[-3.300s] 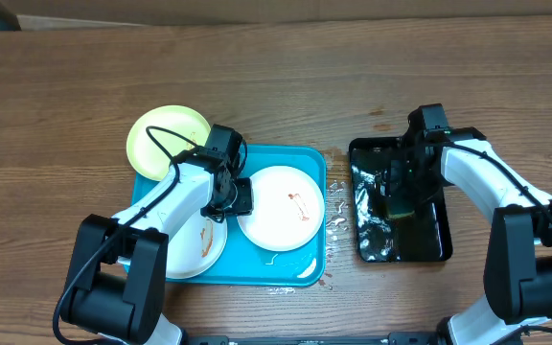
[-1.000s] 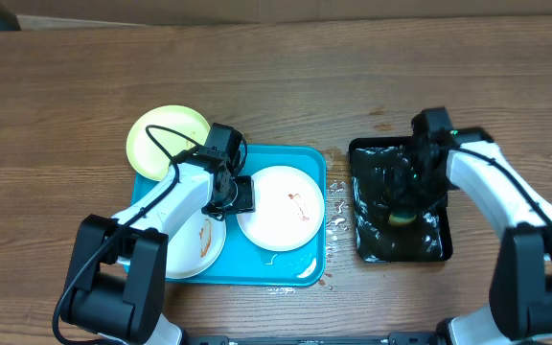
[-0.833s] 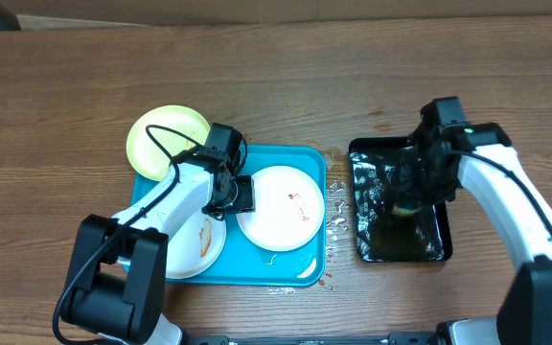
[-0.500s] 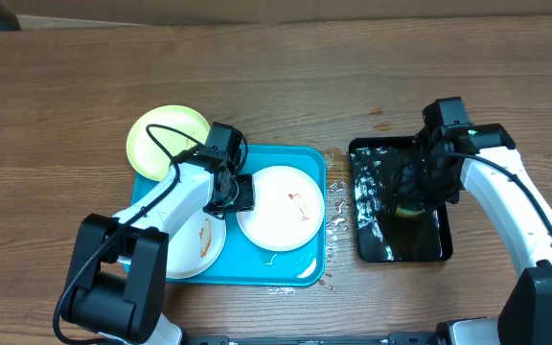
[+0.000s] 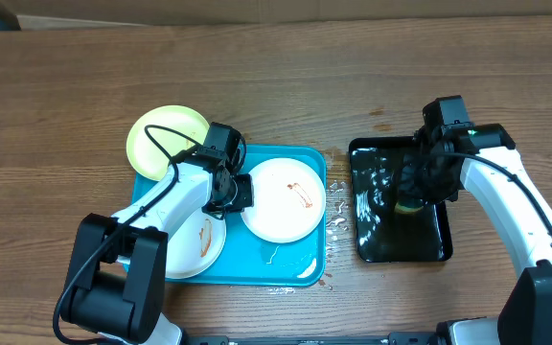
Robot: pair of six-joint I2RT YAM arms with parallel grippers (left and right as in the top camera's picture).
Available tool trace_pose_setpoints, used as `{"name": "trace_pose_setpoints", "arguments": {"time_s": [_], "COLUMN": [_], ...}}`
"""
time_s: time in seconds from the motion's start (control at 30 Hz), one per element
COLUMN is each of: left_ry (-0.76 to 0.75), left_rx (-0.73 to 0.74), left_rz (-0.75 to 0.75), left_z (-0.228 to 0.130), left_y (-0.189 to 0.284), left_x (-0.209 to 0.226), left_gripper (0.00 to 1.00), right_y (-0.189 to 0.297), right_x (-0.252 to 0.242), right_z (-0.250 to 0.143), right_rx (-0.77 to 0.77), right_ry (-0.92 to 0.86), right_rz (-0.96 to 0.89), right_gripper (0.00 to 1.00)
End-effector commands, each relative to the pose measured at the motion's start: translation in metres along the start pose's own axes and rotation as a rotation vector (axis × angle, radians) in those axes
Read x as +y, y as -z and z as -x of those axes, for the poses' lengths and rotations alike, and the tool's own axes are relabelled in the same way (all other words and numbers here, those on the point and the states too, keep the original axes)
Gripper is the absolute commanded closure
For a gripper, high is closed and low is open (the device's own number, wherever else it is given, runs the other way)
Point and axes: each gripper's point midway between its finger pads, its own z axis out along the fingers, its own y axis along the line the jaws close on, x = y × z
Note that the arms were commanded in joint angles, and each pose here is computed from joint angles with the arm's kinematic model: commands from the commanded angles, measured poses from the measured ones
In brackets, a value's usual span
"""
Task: Clean dirty plates on tray and stack at the side
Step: 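Grasp the green-and-yellow sponge with the right gripper and lift it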
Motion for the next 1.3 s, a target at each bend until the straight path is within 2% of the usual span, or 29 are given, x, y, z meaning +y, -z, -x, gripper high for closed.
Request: {"name": "trace_pose_setpoints", "arguments": {"time_s": [0.0,0.2,0.33,0.63,0.93,1.27], "left_ry": [0.001,0.001,0.001,-0.003,-0.146,-0.145], "left_rx": [0.024,0.029,0.028,0.029,0.007,0.005], "left_rz": [0.016,0.017,0.017,0.018,0.008,0.01], "left_z": [-0.007,-0.008,-0.008,-0.009,-0.003,-0.003], "left_y": [-0.005,-0.005,-0.005,-0.005,-0.005,-0.005], "left_x": [0.004,0.004,0.004,0.004,0.002,0.002], "left_gripper": [0.96,0.96,0.96,0.96,0.96,0.96], "right_y": [0.003,0.003,0.004,0.004,0.004,0.005], "right_x": [0.006,-0.009,0.019,0.016,0.017,0.026], "right_z": [0.001,0.01,-0.002,-0.013,-0.01,-0.005], "right_rx": [-0.009,-0.057,0.008,0.053,0.039,0.02], "right_ry": [0.007,-0.027,0.066,0.048,0.084,0.091], "right_rz": [0.038,-0.052,0.111,0.1,0.103,0.154], "right_gripper": [0.96,0.96,0.96,0.96,0.94,0.96]}}
